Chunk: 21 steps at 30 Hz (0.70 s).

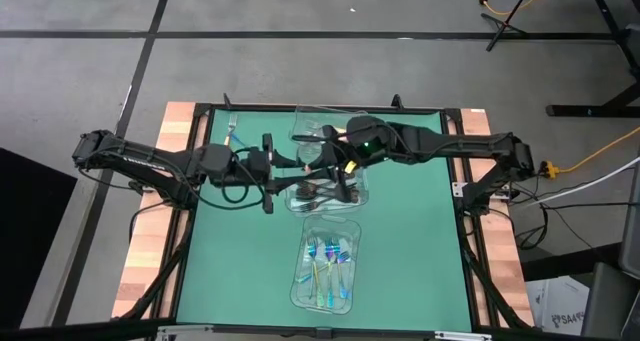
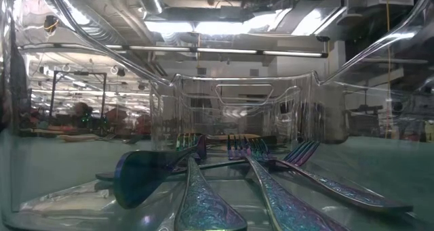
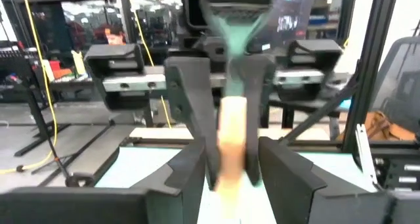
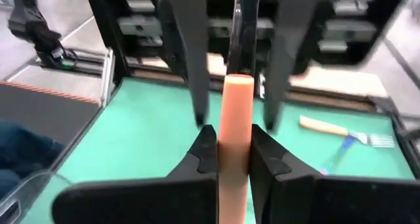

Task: Sort silverware by color (type)
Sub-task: Put the yellow fork into the top transparent bin

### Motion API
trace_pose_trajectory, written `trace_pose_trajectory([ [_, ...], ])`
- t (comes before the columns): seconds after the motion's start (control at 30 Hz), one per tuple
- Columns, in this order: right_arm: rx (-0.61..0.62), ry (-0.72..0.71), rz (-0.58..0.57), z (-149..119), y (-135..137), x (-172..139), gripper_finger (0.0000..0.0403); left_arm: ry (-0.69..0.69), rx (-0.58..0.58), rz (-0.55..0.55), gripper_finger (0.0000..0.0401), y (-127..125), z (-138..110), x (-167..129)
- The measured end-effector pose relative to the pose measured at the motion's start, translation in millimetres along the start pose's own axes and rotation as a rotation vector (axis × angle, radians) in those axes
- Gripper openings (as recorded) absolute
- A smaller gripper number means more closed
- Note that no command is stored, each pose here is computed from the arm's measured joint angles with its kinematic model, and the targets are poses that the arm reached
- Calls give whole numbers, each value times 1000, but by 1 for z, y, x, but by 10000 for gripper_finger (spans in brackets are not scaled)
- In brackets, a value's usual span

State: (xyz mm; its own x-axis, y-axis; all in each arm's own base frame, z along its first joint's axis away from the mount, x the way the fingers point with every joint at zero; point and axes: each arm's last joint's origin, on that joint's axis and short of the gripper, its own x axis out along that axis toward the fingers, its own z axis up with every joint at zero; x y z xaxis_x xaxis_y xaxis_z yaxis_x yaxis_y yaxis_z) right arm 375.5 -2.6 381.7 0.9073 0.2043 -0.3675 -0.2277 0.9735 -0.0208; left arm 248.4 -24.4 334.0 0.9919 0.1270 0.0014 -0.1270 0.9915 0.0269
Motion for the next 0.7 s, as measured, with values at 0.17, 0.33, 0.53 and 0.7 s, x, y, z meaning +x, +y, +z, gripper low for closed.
trace_pose_trajectory([
  [0.17, 11, 75, -44, -6, -15, -14, 20, 62, -13, -3, 136, 0, -6, 0],
  [0.33, 30, 140, -86, -14, -36, -25, 21, 169, -31, 12, 136, 0, -17, -1],
  [0.53, 6, 229, -173, -30, -75, -40, 21, 330, -63, 30, 136, 1, -32, -5],
  [0.7, 32, 325, -241, -53, -116, -48, 27, 429, -98, 52, 136, 2, -42, -9],
])
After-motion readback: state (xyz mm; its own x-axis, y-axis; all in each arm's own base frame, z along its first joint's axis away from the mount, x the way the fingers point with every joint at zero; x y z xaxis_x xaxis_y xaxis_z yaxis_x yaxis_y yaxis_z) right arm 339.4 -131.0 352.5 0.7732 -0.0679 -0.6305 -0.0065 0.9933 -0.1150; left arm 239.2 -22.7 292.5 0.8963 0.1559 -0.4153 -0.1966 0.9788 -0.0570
